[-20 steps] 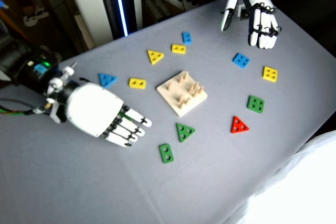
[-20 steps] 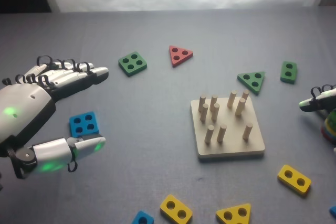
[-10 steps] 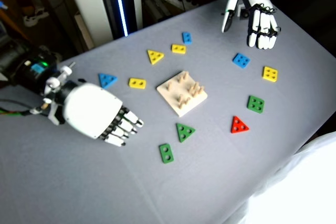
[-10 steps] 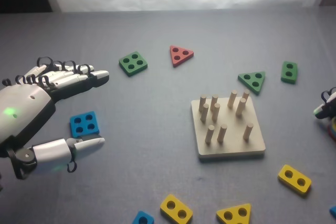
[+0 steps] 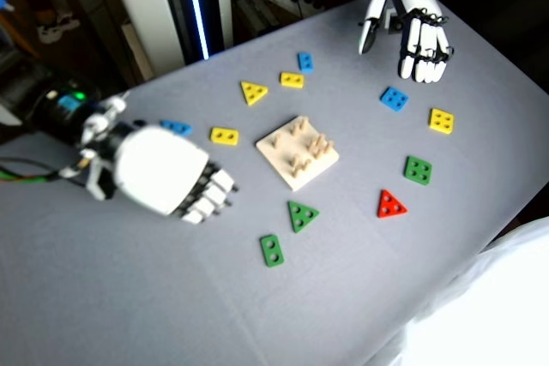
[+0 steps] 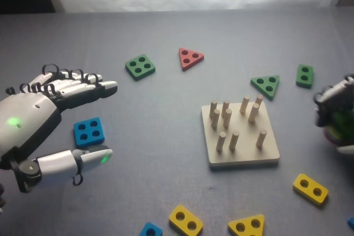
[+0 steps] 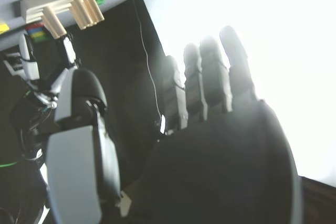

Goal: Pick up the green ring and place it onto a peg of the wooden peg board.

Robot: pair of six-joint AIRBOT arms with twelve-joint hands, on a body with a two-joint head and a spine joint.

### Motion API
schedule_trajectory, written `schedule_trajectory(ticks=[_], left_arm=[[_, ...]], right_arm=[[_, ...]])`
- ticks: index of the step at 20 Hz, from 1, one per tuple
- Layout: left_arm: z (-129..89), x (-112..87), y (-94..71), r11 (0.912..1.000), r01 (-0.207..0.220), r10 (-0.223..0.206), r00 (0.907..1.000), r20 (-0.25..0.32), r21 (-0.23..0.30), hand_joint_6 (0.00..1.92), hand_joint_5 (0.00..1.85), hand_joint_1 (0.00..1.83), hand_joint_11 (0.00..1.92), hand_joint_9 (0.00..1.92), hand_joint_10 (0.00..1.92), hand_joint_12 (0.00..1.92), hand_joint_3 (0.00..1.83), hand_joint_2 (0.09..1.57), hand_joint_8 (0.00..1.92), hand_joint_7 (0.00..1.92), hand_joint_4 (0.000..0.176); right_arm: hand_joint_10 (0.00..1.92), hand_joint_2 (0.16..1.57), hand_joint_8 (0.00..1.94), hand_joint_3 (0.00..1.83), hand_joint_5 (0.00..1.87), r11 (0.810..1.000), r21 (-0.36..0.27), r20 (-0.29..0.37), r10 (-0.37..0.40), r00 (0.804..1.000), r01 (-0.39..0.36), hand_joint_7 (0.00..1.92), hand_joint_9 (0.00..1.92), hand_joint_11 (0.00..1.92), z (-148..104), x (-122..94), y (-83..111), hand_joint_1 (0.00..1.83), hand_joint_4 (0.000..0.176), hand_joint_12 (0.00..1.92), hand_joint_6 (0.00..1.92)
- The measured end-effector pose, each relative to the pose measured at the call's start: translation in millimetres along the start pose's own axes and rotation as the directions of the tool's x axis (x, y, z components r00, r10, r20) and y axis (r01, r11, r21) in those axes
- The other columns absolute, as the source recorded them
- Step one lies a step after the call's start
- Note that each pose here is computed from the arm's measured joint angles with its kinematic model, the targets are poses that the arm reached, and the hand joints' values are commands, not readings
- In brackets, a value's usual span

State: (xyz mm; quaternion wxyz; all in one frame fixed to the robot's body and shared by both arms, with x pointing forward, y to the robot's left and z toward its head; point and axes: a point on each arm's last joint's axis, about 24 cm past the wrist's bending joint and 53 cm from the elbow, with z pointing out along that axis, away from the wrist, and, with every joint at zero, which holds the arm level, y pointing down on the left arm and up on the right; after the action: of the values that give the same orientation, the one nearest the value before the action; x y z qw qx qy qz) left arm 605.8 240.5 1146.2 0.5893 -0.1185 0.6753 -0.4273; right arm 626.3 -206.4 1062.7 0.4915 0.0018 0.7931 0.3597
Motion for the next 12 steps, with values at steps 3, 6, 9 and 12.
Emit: schedule_trajectory(ticks=[3, 6, 9, 12], left_arm=[[0, 0.3, -0.3, 1.0, 0.0, 0.0, 1.0, -0.001, 0.001, 0.01, 0.47, 0.78, 0.0, 0.27, 0.0, 0.54, 0.0, 1.08, 0.0, 0.35, 0.058], [0, 0.1, -0.1, 1.0, 0.0, 0.0, 1.0, -0.001, 0.0, 0.0, 0.49, 0.82, 0.0, 0.27, 0.0, 0.5, 0.0, 1.06, 0.0, 0.35, 0.047], [0, 0.3, -0.2, 1.0, 0.0, 0.0, 1.0, -0.001, 0.001, 0.0, 0.47, 0.81, 0.0, 0.27, 0.0, 0.55, 0.0, 1.06, 0.0, 0.33, 0.047], [0, 0.3, -0.2, 1.0, 0.001, -0.001, 1.0, -0.001, 0.001, 0.0, 0.46, 0.8, 0.0, 0.27, 0.0, 0.55, 0.0, 1.07, 0.0, 0.32, 0.052]], right_arm=[[0.79, 1.05, 0.94, 0.0, 1.23, 0.994, -0.1, 0.01, -0.036, 0.999, 0.037, 1.07, 1.23, 1.16, 7, -4, 33.6, 1.29, 0.0, 1.15, 0.47], [0.87, 1.07, 1.02, 0.0, 1.13, 0.979, -0.194, 0.016, -0.061, 0.998, 0.063, 1.02, 1.11, 1.03, 12, -8, 63.2, 1.27, 0.0, 1.17, 0.64], [1.31, 1.09, 1.28, 0.0, 1.25, 0.964, -0.26, 0.01, -0.064, 0.998, 0.064, 0.95, 1.12, 1.12, 16, -4, 84.0, 1.27, 0.0, 1.49, 0.29], [1.37, 1.08, 1.26, 0.0, 1.26, 0.95, -0.308, -0.03, -0.062, 0.998, 0.05, 0.96, 1.08, 1.09, 20, 11, 98.8, 1.28, 0.0, 1.53, 0.29]])
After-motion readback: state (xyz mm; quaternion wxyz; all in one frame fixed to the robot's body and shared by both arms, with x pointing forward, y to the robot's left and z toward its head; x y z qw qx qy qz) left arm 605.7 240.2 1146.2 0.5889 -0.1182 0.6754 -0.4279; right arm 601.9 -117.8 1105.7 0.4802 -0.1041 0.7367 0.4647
